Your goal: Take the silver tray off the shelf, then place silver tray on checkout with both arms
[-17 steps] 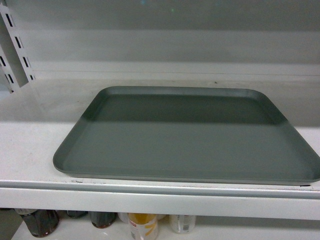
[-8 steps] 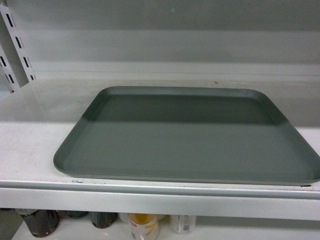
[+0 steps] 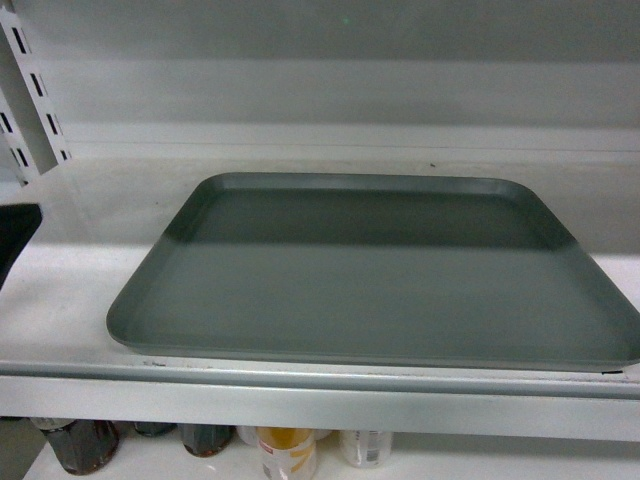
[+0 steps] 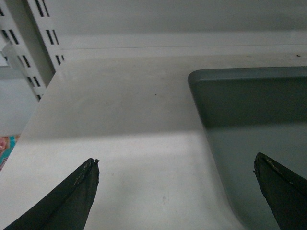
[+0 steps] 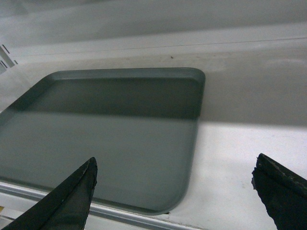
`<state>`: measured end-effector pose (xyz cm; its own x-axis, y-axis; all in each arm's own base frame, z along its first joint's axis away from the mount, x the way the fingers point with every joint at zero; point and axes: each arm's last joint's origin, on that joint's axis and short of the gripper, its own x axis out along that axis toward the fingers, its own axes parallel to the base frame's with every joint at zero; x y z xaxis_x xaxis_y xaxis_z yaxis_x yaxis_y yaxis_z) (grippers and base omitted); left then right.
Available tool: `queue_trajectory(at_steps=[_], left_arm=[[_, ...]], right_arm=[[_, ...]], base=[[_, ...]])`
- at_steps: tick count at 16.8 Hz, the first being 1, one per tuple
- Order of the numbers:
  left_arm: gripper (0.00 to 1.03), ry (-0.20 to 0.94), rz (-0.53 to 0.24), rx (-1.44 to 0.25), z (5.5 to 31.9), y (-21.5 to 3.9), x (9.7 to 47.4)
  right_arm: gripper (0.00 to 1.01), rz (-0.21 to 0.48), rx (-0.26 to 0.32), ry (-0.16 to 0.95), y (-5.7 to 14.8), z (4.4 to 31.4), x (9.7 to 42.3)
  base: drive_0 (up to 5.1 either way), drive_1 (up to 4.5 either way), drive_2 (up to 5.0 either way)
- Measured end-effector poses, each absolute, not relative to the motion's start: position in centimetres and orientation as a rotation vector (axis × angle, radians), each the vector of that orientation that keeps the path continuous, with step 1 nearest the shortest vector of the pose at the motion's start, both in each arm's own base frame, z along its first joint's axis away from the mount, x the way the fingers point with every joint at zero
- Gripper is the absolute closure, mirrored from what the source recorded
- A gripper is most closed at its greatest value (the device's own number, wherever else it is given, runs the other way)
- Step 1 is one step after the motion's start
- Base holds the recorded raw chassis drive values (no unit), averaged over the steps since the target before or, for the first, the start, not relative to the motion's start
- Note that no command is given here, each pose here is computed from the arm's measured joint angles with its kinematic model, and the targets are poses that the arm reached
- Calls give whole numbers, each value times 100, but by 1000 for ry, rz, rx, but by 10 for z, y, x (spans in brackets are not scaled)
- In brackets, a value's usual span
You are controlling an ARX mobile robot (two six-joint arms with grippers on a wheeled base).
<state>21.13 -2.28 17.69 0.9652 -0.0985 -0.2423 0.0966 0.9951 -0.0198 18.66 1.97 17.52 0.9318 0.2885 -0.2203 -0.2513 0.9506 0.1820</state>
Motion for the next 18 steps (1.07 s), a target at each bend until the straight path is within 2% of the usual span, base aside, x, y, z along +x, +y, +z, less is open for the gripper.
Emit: queue_trajectory(at_steps=[4, 9, 18], left_arm=[[5, 315, -151, -4, 168, -34, 246], [5, 369, -177, 11, 156, -48, 286], [5, 448, -181, 5, 151, -54, 318]], right_arm=[[3, 279, 174, 284, 33, 178, 211], [3, 229, 142, 358, 44, 172, 258], [3, 179, 79, 489, 56, 150, 310]], base=[[0, 0, 0], [0, 0, 0], [0, 0, 0]])
